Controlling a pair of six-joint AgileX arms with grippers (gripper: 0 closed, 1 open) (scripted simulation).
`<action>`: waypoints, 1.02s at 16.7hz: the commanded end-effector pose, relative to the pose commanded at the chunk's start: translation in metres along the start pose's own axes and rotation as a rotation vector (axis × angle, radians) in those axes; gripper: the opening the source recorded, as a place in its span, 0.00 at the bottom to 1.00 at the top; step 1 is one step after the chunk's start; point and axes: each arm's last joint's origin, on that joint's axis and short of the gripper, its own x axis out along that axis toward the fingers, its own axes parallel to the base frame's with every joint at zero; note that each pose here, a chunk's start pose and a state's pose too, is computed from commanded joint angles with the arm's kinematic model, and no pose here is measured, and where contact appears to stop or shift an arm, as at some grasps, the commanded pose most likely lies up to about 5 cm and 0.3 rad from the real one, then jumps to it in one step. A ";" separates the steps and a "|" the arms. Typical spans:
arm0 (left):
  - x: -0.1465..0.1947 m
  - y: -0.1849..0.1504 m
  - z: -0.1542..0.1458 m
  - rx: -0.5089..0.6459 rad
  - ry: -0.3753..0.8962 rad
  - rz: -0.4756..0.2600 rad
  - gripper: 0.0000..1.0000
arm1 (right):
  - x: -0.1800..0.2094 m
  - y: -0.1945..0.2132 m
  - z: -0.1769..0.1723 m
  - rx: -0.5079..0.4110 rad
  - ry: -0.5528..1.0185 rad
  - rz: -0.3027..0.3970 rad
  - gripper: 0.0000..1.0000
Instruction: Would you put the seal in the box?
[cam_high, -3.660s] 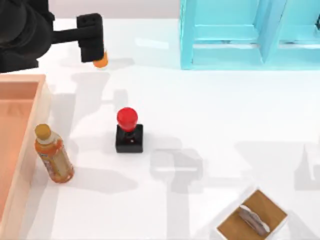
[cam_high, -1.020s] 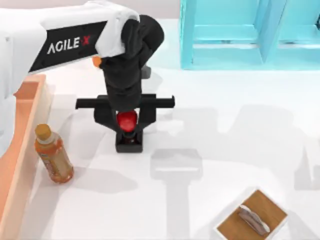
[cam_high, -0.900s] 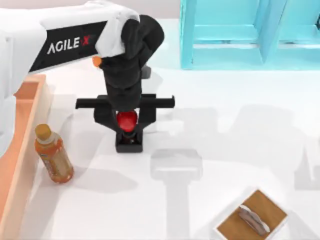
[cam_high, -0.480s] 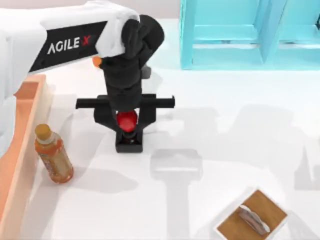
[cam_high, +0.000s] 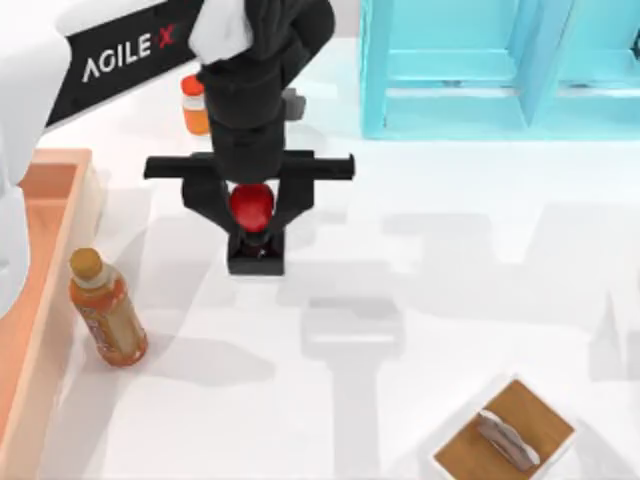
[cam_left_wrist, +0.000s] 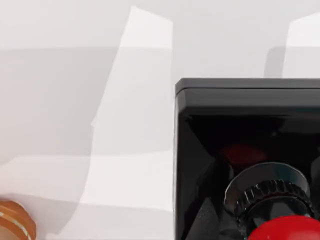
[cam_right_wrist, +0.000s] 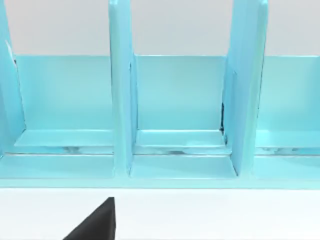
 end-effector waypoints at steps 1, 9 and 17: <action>-0.013 0.001 0.000 -0.002 0.000 0.000 0.00 | 0.000 0.000 0.000 0.000 0.000 0.000 1.00; -0.049 0.005 -0.004 -0.005 -0.017 -0.009 0.00 | 0.000 0.000 0.000 0.000 0.000 0.000 1.00; -0.069 0.125 0.006 -0.006 -0.020 -0.011 0.00 | 0.000 0.000 0.000 0.000 0.000 0.000 1.00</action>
